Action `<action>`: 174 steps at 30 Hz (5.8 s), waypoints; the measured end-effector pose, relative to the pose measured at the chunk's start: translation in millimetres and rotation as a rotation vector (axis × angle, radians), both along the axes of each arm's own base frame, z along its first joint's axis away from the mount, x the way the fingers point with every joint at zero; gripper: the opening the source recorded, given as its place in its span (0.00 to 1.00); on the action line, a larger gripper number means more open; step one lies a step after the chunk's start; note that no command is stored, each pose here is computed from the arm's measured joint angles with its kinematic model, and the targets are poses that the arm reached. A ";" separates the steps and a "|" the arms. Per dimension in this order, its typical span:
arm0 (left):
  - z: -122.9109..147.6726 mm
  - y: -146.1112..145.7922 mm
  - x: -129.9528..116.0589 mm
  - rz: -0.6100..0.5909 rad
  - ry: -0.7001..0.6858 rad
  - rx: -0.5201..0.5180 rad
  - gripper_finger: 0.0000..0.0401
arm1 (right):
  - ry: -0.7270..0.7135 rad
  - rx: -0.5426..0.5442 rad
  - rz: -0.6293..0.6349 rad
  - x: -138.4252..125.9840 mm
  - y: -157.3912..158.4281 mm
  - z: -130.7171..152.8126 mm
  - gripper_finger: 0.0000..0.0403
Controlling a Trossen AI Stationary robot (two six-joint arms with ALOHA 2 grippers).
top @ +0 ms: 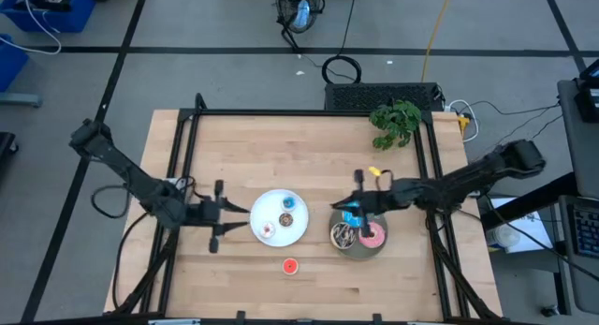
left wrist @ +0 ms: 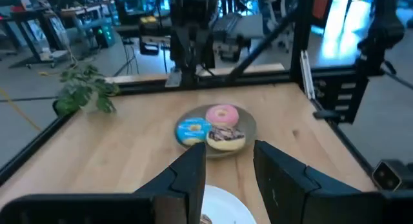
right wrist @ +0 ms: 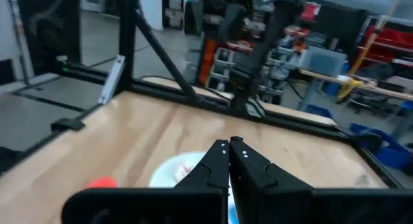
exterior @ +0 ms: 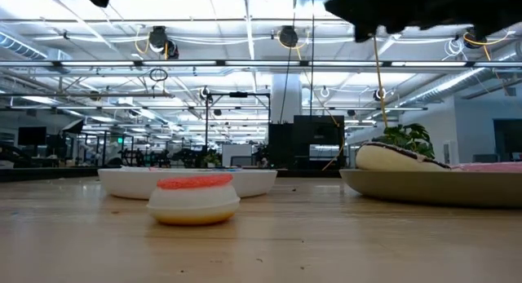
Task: Pick & Place donuts
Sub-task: Put the small orange donut on the white plate
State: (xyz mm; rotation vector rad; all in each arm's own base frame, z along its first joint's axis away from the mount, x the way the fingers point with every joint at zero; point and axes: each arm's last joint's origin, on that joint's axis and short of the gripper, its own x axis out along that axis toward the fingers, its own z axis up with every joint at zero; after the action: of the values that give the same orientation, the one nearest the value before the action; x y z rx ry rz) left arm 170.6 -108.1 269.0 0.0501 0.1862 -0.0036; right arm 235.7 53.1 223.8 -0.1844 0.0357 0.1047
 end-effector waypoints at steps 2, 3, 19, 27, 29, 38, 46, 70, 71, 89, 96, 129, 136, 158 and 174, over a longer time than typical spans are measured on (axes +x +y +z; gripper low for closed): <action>5.9 3.9 -7.4 -0.002 -0.017 -0.013 0.33 | -0.008 -0.010 -0.040 -14.0 -2.7 -3.3 0.00; 8.5 5.5 -10.5 0.004 -0.027 -0.017 0.33 | -0.020 -0.012 -0.055 -20.2 -3.4 -4.3 0.00; -3.5 31.4 -57.8 0.076 -0.011 0.094 0.33 | -0.175 0.021 -0.077 -84.9 -12.9 -19.3 0.00; -34.7 33.6 -51.7 0.084 0.001 0.102 0.33 | -0.195 0.053 -0.070 -92.0 -14.3 -34.1 0.00; -39.6 34.8 -49.7 0.104 0.008 0.079 0.33 | -0.188 0.043 -0.070 -92.0 -14.3 -34.8 0.00; -35.8 14.7 -14.8 0.136 -0.008 0.015 0.33 | -0.169 -0.019 -0.070 -91.7 -14.2 -37.3 0.00; -22.4 -46.1 61.5 0.034 0.208 0.110 0.33 | -0.191 -0.015 -0.001 -92.0 -12.2 -35.3 0.00; -92.8 -141.8 163.4 -0.142 0.814 0.141 0.66 | -0.229 -0.001 0.006 -92.6 -12.1 -31.3 0.00; -93.6 -139.4 165.0 -0.122 0.820 0.123 0.67 | -0.230 -0.002 0.006 -92.6 -12.1 -31.3 0.00; -125.4 -124.7 181.4 -0.095 0.916 0.097 0.54 | -0.237 0.000 0.005 -92.6 -12.2 -30.5 0.00; -130.3 -116.2 186.6 -0.077 0.936 0.096 0.56 | -0.237 0.000 0.005 -92.6 -12.2 -30.5 0.00; -105.6 -111.5 201.6 -0.100 0.916 0.087 0.48 | -0.238 0.000 0.005 -92.7 -12.2 -30.4 0.00; -122.6 -110.5 203.9 -0.108 0.965 0.091 0.48 | -0.232 -0.002 0.004 -92.5 -12.2 -31.0 0.00; -129.3 -110.2 202.5 -0.129 0.979 0.196 0.04 | -0.218 0.013 0.005 -92.2 -12.2 -32.3 0.00; -11.1 -63.7 149.1 0.111 0.899 0.367 0.04 | -0.211 0.019 0.005 -92.1 -12.2 -32.8 0.00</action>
State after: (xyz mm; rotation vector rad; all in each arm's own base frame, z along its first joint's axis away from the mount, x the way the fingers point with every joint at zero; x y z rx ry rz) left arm 319.7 -171.8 258.0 0.4059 1.0875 0.1213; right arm 143.6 40.9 191.0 -0.1760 -0.1760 0.0905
